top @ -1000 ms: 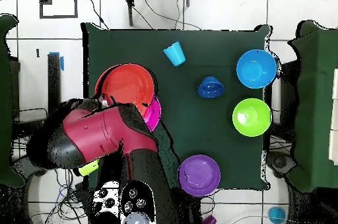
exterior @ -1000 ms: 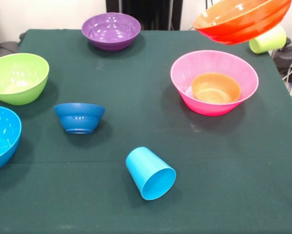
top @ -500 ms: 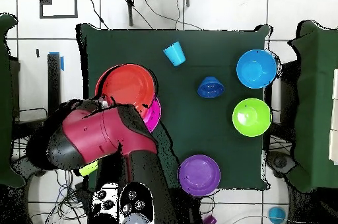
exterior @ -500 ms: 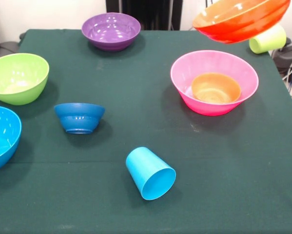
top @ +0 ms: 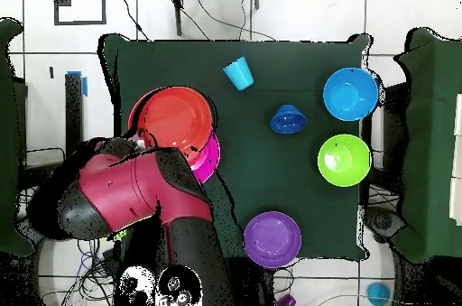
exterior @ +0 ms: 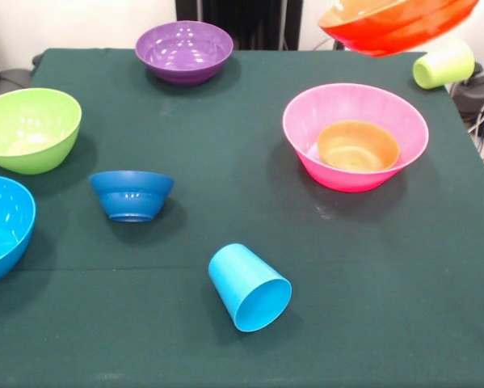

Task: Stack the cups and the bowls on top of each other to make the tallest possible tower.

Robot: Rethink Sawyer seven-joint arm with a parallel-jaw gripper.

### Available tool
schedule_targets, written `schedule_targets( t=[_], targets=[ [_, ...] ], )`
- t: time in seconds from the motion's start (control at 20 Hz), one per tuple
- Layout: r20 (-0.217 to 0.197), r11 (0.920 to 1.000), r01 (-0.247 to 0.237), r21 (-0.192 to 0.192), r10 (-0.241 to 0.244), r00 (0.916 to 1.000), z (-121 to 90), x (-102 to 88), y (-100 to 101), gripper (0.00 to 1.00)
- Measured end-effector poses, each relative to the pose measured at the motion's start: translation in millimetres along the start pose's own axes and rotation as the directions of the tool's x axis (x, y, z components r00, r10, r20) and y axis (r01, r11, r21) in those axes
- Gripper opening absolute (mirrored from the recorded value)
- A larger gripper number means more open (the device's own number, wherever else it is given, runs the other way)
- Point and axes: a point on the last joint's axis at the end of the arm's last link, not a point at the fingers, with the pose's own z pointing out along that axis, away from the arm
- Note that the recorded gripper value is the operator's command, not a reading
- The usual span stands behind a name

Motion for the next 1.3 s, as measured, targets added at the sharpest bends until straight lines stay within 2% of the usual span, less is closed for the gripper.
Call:
schedule_targets(
  t=[0.55,0.8,1.0,1.25,1.3],
  targets=[
    [-0.01,0.9997,-0.018,0.016,0.018,0.9998,4,3.3,-13,0.0],
    [-0.039,0.9996,-0.02,0.022,0.021,0.999,18,12.0,-21,0.0],
    [-0.065,0.9994,-0.001,0.033,0.003,0.9979,33,23.6,-27,0.0],
    [-0.112,0.9995,0.005,0.03,-0.002,0.9937,62,41.9,-35,0.0],
    [-0.132,0.9996,0.002,0.027,0.002,0.9913,71,48.4,-38,0.0]
  ],
)
